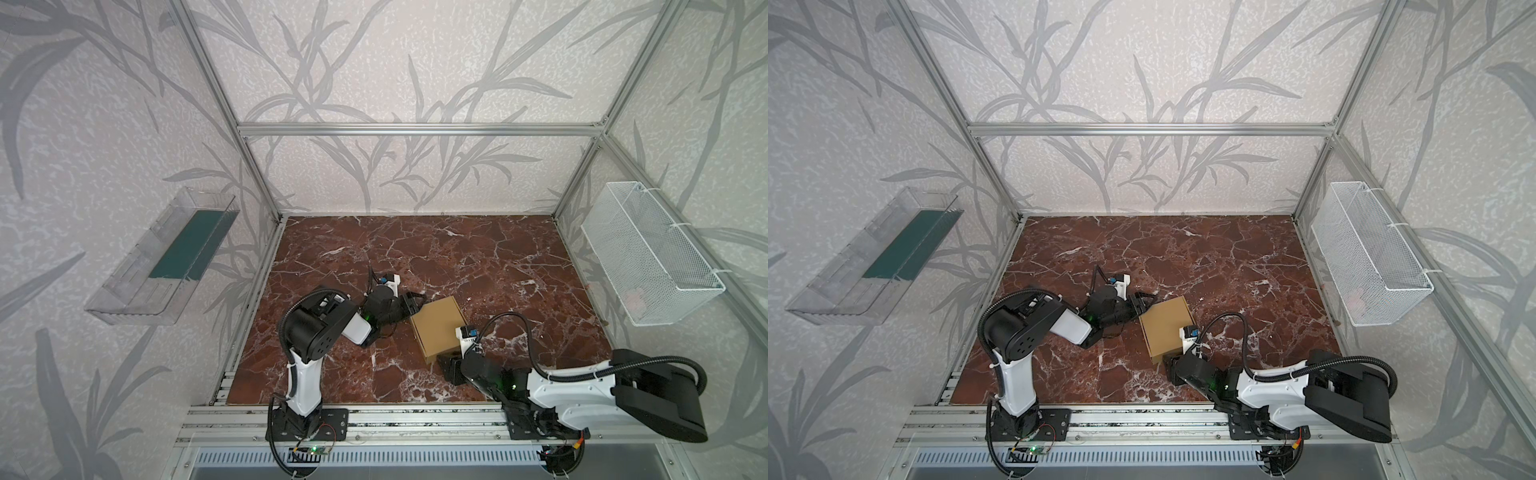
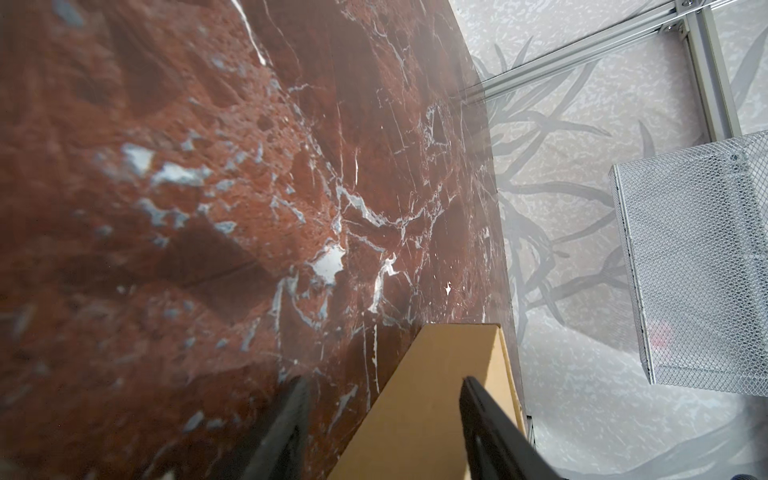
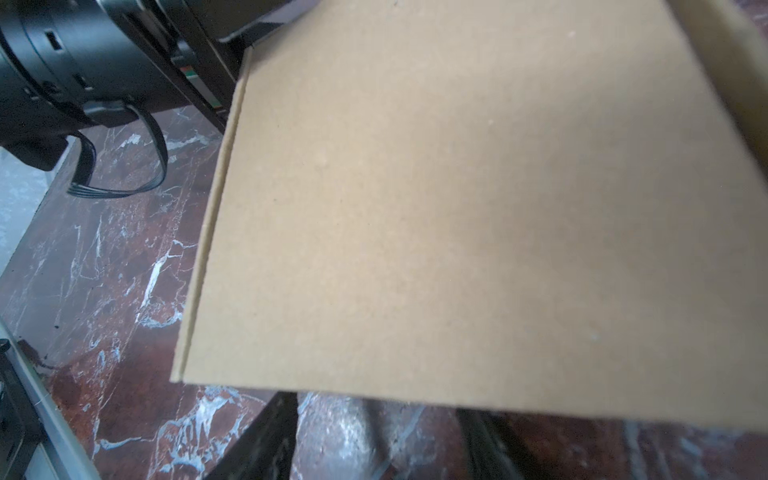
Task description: Fold the paper box
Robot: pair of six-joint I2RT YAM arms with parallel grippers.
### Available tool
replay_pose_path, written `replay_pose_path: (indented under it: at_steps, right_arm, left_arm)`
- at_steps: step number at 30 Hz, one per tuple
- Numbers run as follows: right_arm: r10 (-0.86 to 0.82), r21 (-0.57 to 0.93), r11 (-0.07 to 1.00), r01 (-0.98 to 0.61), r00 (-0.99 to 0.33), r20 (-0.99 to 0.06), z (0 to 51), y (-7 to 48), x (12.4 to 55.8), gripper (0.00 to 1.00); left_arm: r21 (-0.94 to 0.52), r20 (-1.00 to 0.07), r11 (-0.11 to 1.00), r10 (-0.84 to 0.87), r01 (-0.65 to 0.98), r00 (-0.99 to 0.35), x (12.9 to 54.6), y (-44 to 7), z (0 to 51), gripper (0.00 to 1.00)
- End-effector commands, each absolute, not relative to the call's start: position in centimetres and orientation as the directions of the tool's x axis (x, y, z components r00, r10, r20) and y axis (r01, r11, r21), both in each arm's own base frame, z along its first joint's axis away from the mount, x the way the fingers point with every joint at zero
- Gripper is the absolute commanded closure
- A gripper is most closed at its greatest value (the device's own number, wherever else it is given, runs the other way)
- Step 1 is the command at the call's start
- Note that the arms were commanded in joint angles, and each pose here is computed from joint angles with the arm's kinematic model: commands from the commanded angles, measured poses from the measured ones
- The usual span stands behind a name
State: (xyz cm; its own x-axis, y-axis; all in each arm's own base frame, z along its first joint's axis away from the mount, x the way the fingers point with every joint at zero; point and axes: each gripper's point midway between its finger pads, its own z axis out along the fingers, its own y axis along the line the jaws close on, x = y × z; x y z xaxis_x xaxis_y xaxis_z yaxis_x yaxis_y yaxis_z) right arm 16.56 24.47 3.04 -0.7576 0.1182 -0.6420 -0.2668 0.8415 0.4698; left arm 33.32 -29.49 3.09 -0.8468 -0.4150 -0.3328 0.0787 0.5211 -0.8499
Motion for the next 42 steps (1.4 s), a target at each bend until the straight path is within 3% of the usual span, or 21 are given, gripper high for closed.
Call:
replay_pose_path:
  at_steps: [1, 19, 25, 42]
  right_arm:
    - [0.076, 0.416, 0.873, -0.254, -0.771, -0.632, 2.3, 22.9, 16.1, 0.38]
    - [0.067, 0.285, 0.939, -0.192, -0.712, -0.699, 9.1, 13.3, 15.3, 0.34]
    - [0.112, 0.306, 0.948, -0.084, -0.814, -0.571, 5.7, 12.3, 15.7, 0.34]
    - [0.194, 0.357, 0.934, -0.009, -0.827, -0.528, 2.4, 13.7, 20.2, 0.34]
  left_arm:
    - [-0.747, -0.049, 0.647, -0.283, -0.153, -0.958, 25.2, -27.8, -5.2, 0.39]
    - [-0.676, -0.139, 0.729, -0.276, -0.113, -0.951, 29.1, -25.4, -0.9, 0.37]
    - [-0.665, -0.154, 0.741, -0.258, -0.093, -0.954, 29.7, -25.6, -0.1, 0.36]
    - [-0.684, -0.133, 0.725, -0.234, -0.081, -0.963, 30.5, -27.2, -0.7, 0.36]
